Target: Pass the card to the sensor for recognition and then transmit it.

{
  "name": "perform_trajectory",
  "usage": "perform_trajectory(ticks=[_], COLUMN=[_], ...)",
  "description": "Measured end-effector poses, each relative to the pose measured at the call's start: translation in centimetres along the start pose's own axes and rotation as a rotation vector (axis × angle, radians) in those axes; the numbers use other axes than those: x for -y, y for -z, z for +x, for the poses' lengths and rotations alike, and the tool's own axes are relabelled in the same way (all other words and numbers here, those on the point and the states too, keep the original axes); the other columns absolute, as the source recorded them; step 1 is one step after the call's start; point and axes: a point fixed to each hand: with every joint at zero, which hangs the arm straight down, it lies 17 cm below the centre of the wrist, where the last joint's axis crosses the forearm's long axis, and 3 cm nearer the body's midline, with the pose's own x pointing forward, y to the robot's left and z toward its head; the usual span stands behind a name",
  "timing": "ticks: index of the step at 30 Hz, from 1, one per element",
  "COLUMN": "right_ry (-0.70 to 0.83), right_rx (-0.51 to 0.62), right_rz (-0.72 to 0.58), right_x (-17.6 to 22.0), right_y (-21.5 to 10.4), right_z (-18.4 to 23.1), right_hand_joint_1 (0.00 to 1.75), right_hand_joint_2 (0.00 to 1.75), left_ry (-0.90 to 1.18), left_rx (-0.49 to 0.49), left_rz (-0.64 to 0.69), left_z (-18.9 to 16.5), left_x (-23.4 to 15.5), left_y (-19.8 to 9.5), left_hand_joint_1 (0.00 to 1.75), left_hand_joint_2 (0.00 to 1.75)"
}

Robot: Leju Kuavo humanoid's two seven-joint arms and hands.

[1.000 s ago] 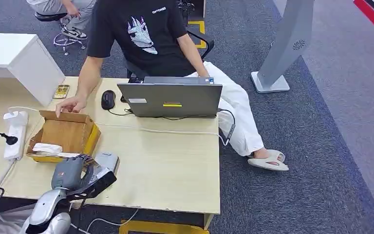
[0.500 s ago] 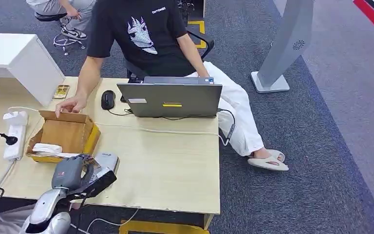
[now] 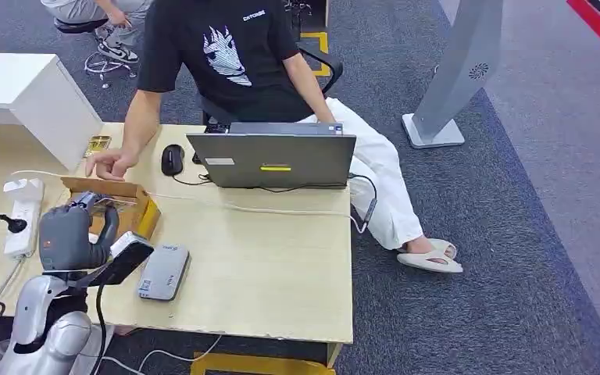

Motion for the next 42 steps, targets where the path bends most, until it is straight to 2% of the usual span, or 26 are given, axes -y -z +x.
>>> perform_trajectory(ticks=[9,12,15,16,27,31,33,34,35,42], right_ry=[-0.005,-0.009,-0.023,-0.028,-0.022,-0.026,-0.036,-0.036,-0.037,-0.038], right_rx=[0.008,0.009,0.004,0.008,0.024,0.025,0.026,0.026,0.026,0.024], right_rz=[-0.010,-0.008,0.003,0.007,-0.002,-0.004,-0.006,-0.006,-0.006,-0.006], right_x=[0.4,0.3,0.1,0.0,0.4,0.5,0.5,0.5,0.5,0.5], right_y=[0.1,0.0,0.0,-0.1,-0.2,-0.2,-0.2,-0.2,-0.2,-0.2], right_z=[0.5,0.5,0.5,0.7,1.3,1.3,1.3,1.3,1.3,1.2], right_hand_joint_1=[0.00,0.00,0.00,0.00,0.00,0.00,0.00,0.00,0.00,0.00], right_hand_joint_2=[1.75,1.75,1.75,1.75,1.75,1.75,1.75,1.75,1.75,1.75], left_ry=[0.013,-0.044,-0.237,-0.238,-0.224,-0.162,-0.134,-0.129,-0.128,-0.123], left_rx=[0.014,0.032,-0.030,-0.039,-0.059,-0.025,-0.006,-0.002,-0.001,-0.017], left_rz=[0.101,0.235,0.393,0.418,0.496,0.491,0.487,0.486,0.485,0.480], left_z=[0.0,0.6,0.7,1.0,1.7,2.7,3.3,3.4,3.5,3.6], left_x=[-3.0,-5.9,-9.1,-9.6,-11.3,-11.2,-11.0,-11.0,-10.9,-10.6], left_y=[1.3,1.8,2.5,2.8,4.2,4.2,4.2,4.2,4.1,4.0], left_hand_joint_1=[1.75,1.75,1.75,1.75,1.75,1.75,1.69,1.59,1.06,1.06], left_hand_joint_2=[1.75,1.75,1.75,1.75,1.75,1.75,1.75,1.75,1.75,1.75])
